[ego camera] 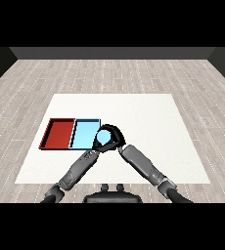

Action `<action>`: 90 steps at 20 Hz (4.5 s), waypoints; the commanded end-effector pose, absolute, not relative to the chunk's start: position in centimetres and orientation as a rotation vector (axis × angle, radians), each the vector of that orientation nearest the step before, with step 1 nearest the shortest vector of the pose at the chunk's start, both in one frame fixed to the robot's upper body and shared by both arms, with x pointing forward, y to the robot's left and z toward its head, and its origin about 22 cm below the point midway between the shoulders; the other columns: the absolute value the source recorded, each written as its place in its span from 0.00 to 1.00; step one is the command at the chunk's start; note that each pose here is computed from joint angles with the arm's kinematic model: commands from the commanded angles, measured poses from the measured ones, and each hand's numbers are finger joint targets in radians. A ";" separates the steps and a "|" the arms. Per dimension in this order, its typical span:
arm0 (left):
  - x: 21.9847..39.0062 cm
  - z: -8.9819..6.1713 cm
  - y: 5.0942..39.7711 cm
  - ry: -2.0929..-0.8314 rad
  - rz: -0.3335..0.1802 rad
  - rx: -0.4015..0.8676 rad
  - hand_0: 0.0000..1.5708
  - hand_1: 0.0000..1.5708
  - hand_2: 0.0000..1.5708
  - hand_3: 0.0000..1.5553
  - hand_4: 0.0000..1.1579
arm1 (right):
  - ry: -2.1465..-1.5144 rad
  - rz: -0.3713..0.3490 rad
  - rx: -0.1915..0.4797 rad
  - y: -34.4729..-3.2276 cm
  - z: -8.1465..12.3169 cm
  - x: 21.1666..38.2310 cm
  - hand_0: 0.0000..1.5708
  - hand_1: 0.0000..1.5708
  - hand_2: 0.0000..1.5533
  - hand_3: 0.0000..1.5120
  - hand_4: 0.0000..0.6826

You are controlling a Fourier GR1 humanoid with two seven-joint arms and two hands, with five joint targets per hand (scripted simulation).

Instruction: Pick the blue can and put it in the blue box

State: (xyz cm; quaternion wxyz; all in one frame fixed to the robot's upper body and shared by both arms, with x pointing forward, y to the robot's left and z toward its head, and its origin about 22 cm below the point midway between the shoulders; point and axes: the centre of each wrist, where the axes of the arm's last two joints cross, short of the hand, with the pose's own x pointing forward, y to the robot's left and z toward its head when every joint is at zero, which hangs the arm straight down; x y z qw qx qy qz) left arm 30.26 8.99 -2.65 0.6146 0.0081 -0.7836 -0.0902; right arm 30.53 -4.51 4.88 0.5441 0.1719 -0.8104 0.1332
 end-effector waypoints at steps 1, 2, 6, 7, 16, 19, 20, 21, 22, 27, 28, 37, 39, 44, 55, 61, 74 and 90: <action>29.2 -4.1 7.5 -1.780 -0.137 -0.113 0.58 0.58 0.60 0.53 0.56 | -1.900 0.297 0.435 -3.4 5.5 30.8 0.92 0.92 0.94 0.92 0.85; 29.9 -3.1 8.4 -1.751 -0.120 -0.156 0.75 0.75 0.75 0.66 0.54 | -1.913 0.306 0.426 -2.8 5.9 30.0 0.91 0.91 0.94 0.92 0.85; 30.0 -3.0 8.1 -1.797 -0.138 -0.094 0.91 0.91 0.86 0.64 0.59 | -1.861 0.205 0.521 -5.0 5.0 30.2 0.81 0.81 0.88 0.88 0.61; 29.2 -5.0 9.0 -1.701 -0.132 -0.074 1.00 1.00 0.98 0.95 0.57 | -1.868 0.191 0.534 -5.4 5.6 32.1 0.79 0.79 0.83 0.81 0.40; 30.2 -3.1 8.6 -1.737 -0.119 -0.078 1.00 1.00 0.97 0.93 0.97 | -1.852 0.227 0.497 -5.9 3.5 30.1 0.00 0.00 0.00 0.00 0.00; 32.1 -4.0 9.2 -1.730 -0.114 -0.090 1.00 1.00 0.99 0.95 0.98 | -1.851 0.209 0.497 -5.6 4.3 30.7 0.00 0.00 0.00 0.00 0.00; 30.4 -3.9 8.9 -1.745 -0.155 -0.071 1.00 1.00 0.99 0.96 0.98 | -1.859 0.191 0.482 -5.7 4.6 28.8 0.00 0.00 0.00 0.00 0.00; 29.5 -2.9 7.1 -1.728 -0.120 -0.053 1.00 1.00 1.00 0.96 0.99 | -1.861 0.180 0.461 -6.9 5.5 28.1 0.00 0.00 0.00 0.00 0.00; 30.8 -2.9 8.0 -1.741 -0.140 -0.061 1.00 1.00 1.00 0.96 0.98 | -1.868 0.183 0.460 -6.7 5.2 29.7 0.00 0.00 0.00 0.00 0.00; 30.5 -3.5 8.9 -1.751 -0.132 -0.015 1.00 1.00 1.00 0.97 0.98 | -1.856 0.169 0.488 -8.7 5.6 30.2 0.00 0.00 0.00 0.00 0.00; 31.7 -3.4 9.0 -1.754 -0.161 -0.020 1.00 1.00 1.00 0.97 0.98 | -1.869 0.150 0.493 -10.0 5.3 30.6 0.00 0.00 0.00 0.00 0.00; 32.8 -4.3 11.2 -1.728 -0.162 0.025 1.00 1.00 1.00 0.96 0.97 | -1.937 0.090 0.459 -15.3 7.7 26.8 0.00 0.00 0.00 0.00 0.00; 31.5 -5.0 12.8 -1.737 -0.167 0.051 1.00 1.00 1.00 0.96 0.97 | -1.945 -0.013 0.437 -15.9 7.7 26.7 0.00 0.00 0.00 0.00 0.00; 32.7 -2.9 14.8 -1.721 -0.163 0.131 1.00 1.00 1.00 0.96 0.98 | -2.032 -0.069 0.347 -21.5 8.2 24.2 0.00 0.00 0.00 0.00 0.00; 35.9 -3.4 25.6 -1.428 -0.069 0.414 1.00 1.00 1.00 0.97 0.93 | -1.992 -0.157 0.217 -23.9 6.3 24.1 0.00 0.00 0.00 0.00 0.00; 37.2 -4.4 28.0 -1.295 -0.124 0.492 1.00 1.00 1.00 0.96 0.91 | -1.987 -0.159 0.209 -24.9 5.7 26.2 0.00 0.00 0.00 0.00 0.00; 34.9 -9.1 25.1 -0.954 -0.269 0.553 0.94 0.94 0.90 0.57 0.75 | -1.923 -0.230 0.196 -25.1 3.6 26.1 0.00 0.00 0.00 0.00 0.00; 34.3 -9.8 25.3 -0.979 -0.187 0.711 0.00 0.00 0.00 0.00 0.00 | -1.957 -0.253 0.263 -25.0 2.9 26.1 0.00 0.00 0.00 0.00 0.00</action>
